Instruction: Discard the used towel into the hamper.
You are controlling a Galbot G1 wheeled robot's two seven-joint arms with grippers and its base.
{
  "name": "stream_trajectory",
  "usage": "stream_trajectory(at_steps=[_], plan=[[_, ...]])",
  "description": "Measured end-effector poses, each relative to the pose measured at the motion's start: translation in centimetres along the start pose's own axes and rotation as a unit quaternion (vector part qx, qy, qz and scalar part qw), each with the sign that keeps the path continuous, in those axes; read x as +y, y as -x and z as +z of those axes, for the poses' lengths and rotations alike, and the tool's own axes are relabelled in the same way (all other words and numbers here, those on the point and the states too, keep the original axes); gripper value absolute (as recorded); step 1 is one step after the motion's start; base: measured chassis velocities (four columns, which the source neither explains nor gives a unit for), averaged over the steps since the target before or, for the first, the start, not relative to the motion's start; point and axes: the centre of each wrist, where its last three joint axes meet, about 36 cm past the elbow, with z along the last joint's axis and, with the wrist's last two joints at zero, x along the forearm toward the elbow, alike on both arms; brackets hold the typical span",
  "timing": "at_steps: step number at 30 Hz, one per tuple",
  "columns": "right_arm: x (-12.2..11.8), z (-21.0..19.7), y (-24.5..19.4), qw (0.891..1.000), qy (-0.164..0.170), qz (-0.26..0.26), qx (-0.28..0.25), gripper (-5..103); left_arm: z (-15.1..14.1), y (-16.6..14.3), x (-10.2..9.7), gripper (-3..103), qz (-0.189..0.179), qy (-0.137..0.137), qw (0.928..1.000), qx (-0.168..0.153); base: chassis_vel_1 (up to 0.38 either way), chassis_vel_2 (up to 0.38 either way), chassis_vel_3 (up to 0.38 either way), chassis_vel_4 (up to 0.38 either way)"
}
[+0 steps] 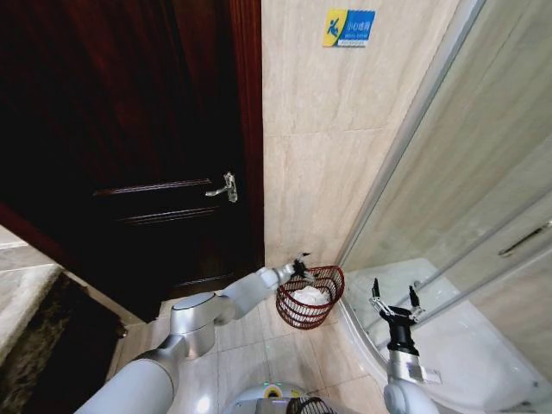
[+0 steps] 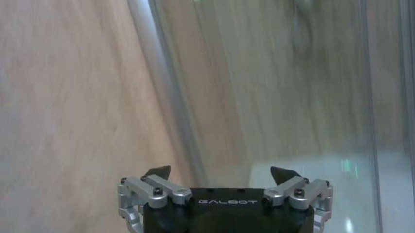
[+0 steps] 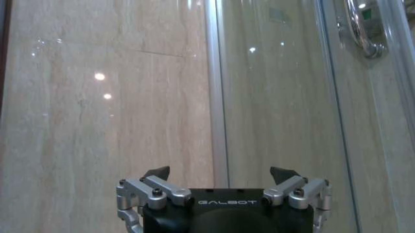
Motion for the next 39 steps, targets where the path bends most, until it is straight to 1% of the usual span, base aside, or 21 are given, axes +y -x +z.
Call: stream_trajectory(at_steps=[1,2,3,4,6,8,10,17,20,21,23,24,25,28,29,31,32,34,35,38,39], plan=[[0.0,-0.4,-0.1,1.0,0.0,-0.002,0.0,100,-1.1,-0.1,-0.6,100,-0.012,-0.018,0.9997,-0.007,0.0,0.0,0.0,0.0],[0.1,-0.8,-0.2,1.0,-0.001,-0.003,0.002,100,-1.6,-1.0,-0.6,100,-0.028,-0.035,0.999,-0.003,0.0,0.0,0.0,0.0],[0.1,-0.8,-0.2,1.0,-0.001,-0.003,0.002,100,-1.6,-1.0,-0.6,100,-0.028,-0.035,0.999,-0.003,0.0,0.0,0.0,0.0],[0.0,-1.1,-0.4,1.0,-0.002,-0.004,0.005,100,-1.8,-2.4,-0.4,100,-0.043,-0.055,0.9976,0.005,0.0,0.0,0.0,0.0],[-0.1,-1.6,-0.4,1.0,-0.003,-0.007,0.007,100,-2.6,-4.6,-0.5,100,-0.057,-0.082,0.9949,0.008,0.0,0.0,0.0,0.0],[-0.1,-1.8,-0.5,1.0,-0.003,-0.007,0.009,100,-2.8,-5.3,-0.6,100,-0.062,-0.089,0.9941,0.007,0.0,0.0,0.0,0.0],[-0.1,-2.2,-0.5,1.0,-0.002,-0.007,0.012,100,-3.3,-6.7,-0.9,100,-0.068,-0.102,0.9924,0.004,0.0,0.0,0.0,0.0],[-0.1,-2.8,-0.4,1.0,-0.006,-0.008,0.015,100,-5.0,-8.8,-1.2,100,-0.075,-0.112,0.9908,-0.006,0.0,0.0,0.0,0.0],[-0.1,-3.1,-0.2,1.0,-0.007,-0.006,0.019,100,-6.6,-11.0,-0.7,100,-0.086,-0.115,0.9896,-0.008,0.0,0.0,0.0,0.0],[-0.1,-3.1,-0.2,1.0,-0.007,-0.006,0.019,100,-6.6,-11.0,-0.7,100,-0.086,-0.115,0.9896,-0.008,0.0,0.0,0.0,0.0],[-0.1,-3.1,0.1,1.0,-0.006,-0.005,0.019,100,-7.1,-13.1,-0.3,100,-0.094,-0.116,0.9888,-0.004,0.0,0.0,0.0,0.0],[0.0,-3.2,0.3,1.0,-0.006,-0.005,0.019,100,-7.2,-14.6,0.2,100,-0.106,-0.115,0.9877,0.002,0.0,0.0,0.0,0.0],[0.0,-3.2,0.3,1.0,-0.006,-0.005,0.019,100,-7.2,-14.6,0.2,100,-0.106,-0.115,0.9877,0.002,0.0,0.0,0.0,0.0],[0.1,-3.3,0.8,1.0,-0.006,-0.004,0.02,100,-7.0,-18.4,1.6,100,-0.146,-0.115,0.9824,0.018,0.0,0.0,0.0,0.0],[0.1,-3.3,0.8,1.0,-0.006,-0.004,0.02,100,-7.0,-18.4,1.6,100,-0.146,-0.115,0.9824,0.018,0.0,0.0,0.0,0.0],[0.1,-3.4,1.2,1.0,-0.007,-0.005,0.021,100,-7.1,-21.6,3.2,100,-0.188,-0.111,0.9756,0.023,0.0,0.0,0.0,0.0],[0.1,-3.4,1.2,1.0,-0.007,-0.005,0.021,100,-7.1,-21.6,3.2,100,-0.188,-0.111,0.9756,0.023,0.0,0.0,0.0,0.0],[0.4,-3.5,1.7,1.0,-0.004,-0.006,0.021,100,-7.3,-24.4,4.2,100,-0.222,-0.11,0.9684,0.027,0.0,0.0,0.0,0.0],[0.4,-3.5,1.7,1.0,-0.004,-0.006,0.021,100,-7.3,-24.4,4.2,100,-0.222,-0.11,0.9684,0.027,0.0,0.0,0.0,0.0],[0.8,-3.7,2.4,1.0,-0.002,-0.011,0.02,100,-7.4,-28.2,4.3,100,-0.265,-0.112,0.9571,0.031,0.0,0.0,0.0,0.0],[0.8,-3.7,2.4,1.0,-0.002,-0.011,0.02,100,-7.4,-28.2,4.3,100,-0.265,-0.112,0.9571,0.031,0.0,0.0,0.0,0.0]])
